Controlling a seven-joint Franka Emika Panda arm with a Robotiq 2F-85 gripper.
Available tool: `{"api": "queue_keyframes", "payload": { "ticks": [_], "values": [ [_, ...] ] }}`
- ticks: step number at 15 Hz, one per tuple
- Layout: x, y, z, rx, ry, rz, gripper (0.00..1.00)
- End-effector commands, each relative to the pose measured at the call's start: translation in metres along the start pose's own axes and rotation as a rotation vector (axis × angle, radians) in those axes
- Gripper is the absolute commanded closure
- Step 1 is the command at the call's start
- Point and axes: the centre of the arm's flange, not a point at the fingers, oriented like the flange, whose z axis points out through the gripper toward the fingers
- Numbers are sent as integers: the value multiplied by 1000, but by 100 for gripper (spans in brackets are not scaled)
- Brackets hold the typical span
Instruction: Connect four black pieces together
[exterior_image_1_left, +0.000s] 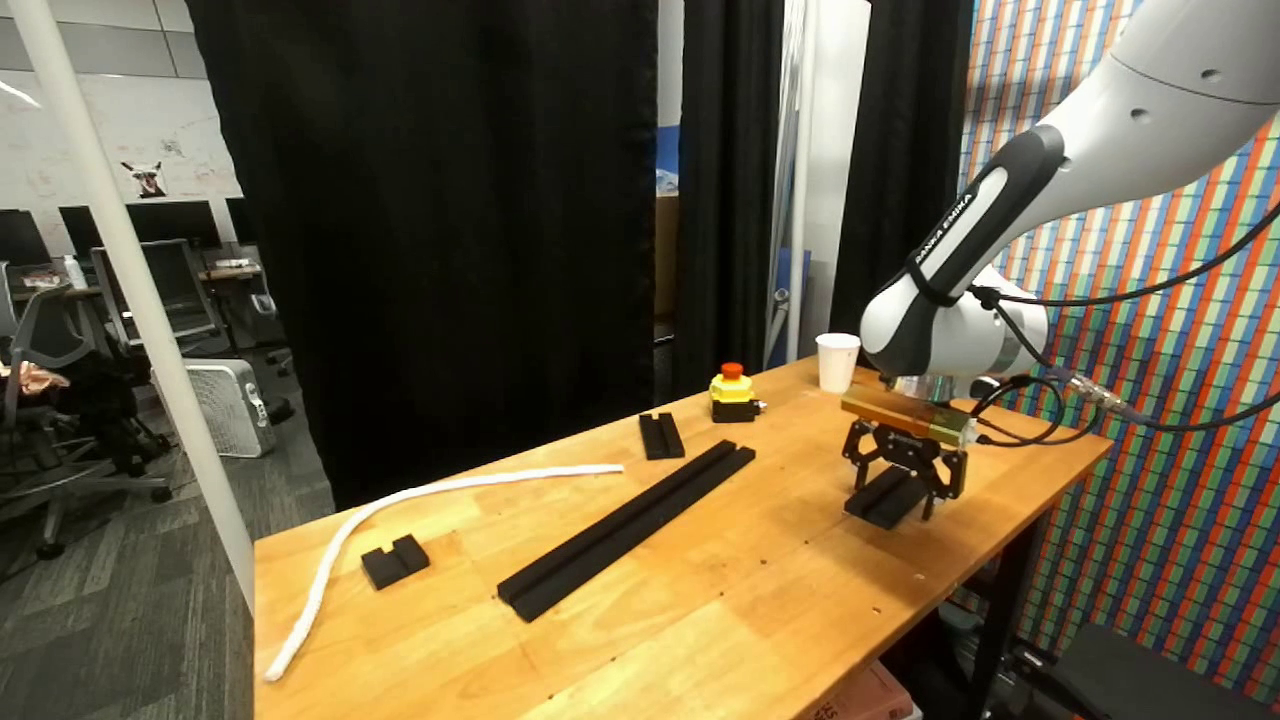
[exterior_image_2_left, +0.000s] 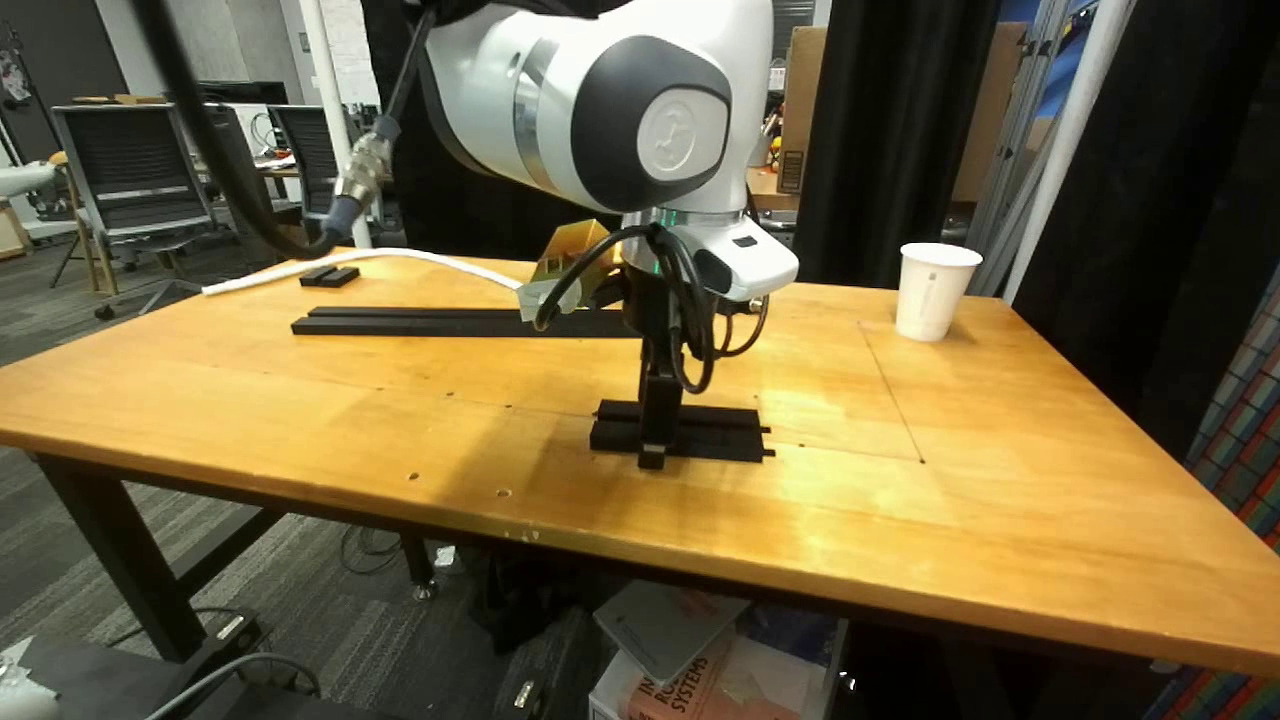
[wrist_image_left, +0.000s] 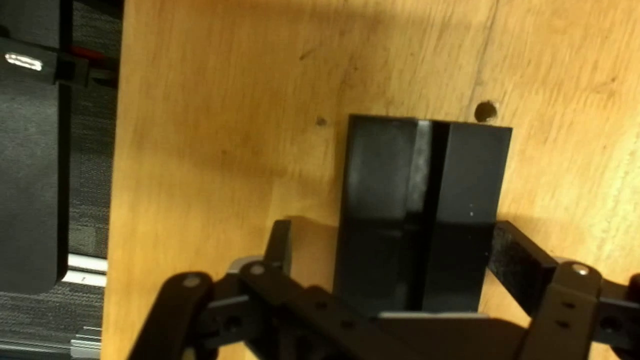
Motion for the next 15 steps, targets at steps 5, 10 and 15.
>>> {"api": "queue_keyframes", "payload": {
  "ticks": [5, 10, 15],
  "values": [
    [19, -3, 1, -5, 31, -25, 0],
    [12, -11, -4, -32, 99, -66, 0],
    [11, -16, -2, -46, 124, -94, 0]
  ]
}}
